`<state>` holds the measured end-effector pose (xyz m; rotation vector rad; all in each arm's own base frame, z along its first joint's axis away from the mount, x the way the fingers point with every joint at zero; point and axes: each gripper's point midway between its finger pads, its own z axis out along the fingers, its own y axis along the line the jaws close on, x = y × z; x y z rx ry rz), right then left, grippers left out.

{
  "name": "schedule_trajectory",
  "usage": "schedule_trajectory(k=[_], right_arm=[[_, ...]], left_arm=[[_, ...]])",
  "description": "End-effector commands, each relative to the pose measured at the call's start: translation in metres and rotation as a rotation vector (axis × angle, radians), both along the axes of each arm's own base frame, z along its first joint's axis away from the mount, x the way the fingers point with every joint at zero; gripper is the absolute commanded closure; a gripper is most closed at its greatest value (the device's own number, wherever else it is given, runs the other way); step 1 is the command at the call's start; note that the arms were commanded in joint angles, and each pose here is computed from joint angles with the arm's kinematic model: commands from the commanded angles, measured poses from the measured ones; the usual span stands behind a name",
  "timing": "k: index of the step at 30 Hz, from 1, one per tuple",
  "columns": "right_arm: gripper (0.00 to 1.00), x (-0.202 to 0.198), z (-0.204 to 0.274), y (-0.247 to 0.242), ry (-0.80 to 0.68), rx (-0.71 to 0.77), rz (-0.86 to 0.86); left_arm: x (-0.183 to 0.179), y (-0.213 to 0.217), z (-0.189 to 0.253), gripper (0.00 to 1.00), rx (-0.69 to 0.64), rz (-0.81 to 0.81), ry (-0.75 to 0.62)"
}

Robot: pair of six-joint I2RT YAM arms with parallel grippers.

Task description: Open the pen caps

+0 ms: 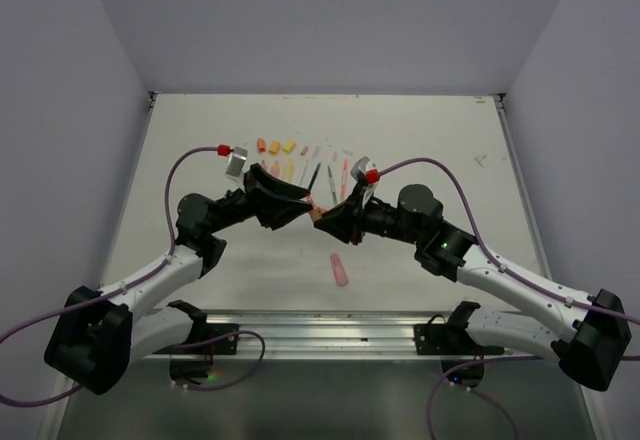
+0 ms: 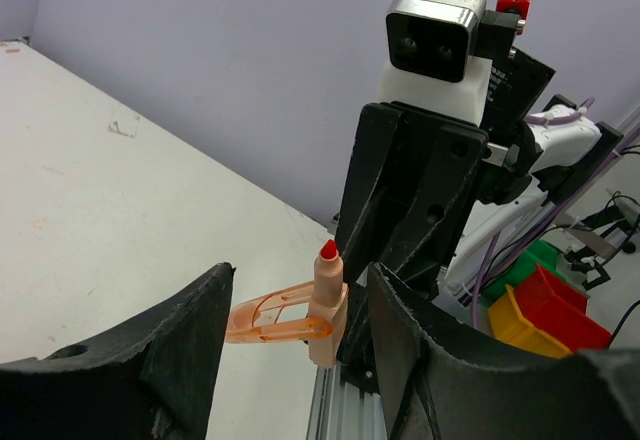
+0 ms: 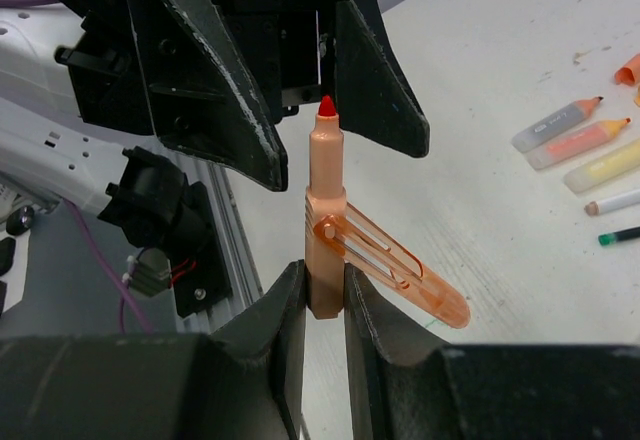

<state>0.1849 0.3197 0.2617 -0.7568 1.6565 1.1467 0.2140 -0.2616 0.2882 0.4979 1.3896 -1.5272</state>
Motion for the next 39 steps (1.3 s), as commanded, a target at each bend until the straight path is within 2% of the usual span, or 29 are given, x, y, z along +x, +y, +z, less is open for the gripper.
schedule_trajectory(k=[1,7,13,15,18,20,21,24,32,39], right_arm=[[0.97,0.001,0.032,0.006,-0.055,0.072,0.021],[0.97,0.003,0.027,0.010,-0.047,0.066,0.027],[0.97,0.004,0.026,0.011,-0.044,0.064,0.023],[0.93,0.003,0.026,0.010,-0.044,0.064,0.023],[0.71,0.000,0.023,0.007,-0.035,0.046,0.029],[0.61,-0.002,0.021,0.005,-0.035,0.024,0.035],[0.51,-0.005,0.016,0.001,-0.027,-0.001,0.037],[0.43,-0.011,0.012,-0.008,-0.021,-0.042,0.036],[0.39,-0.006,0.026,-0.026,-0.101,-0.081,-0.032],[0.38,0.013,0.044,-0.015,-0.172,-0.096,-0.046]], left_arm=[[-0.008,-0.005,0.022,0.43,-0.040,-0.036,-0.073],[-0.010,-0.009,0.023,0.56,-0.044,-0.045,-0.078],[-0.012,-0.011,0.024,0.81,-0.044,-0.050,-0.081],[-0.012,-0.010,0.025,0.90,-0.045,-0.044,-0.086],[-0.010,-0.009,0.026,0.99,-0.037,-0.027,-0.091],[-0.008,-0.009,0.026,1.00,-0.020,-0.010,-0.114],[-0.005,-0.009,0.027,1.00,-0.008,0.001,-0.112],[0.001,-0.008,0.032,1.00,0.026,0.037,-0.154],[0.006,-0.009,0.049,1.00,0.095,0.058,-0.281],[0.002,-0.010,0.050,1.00,0.104,0.030,-0.294]])
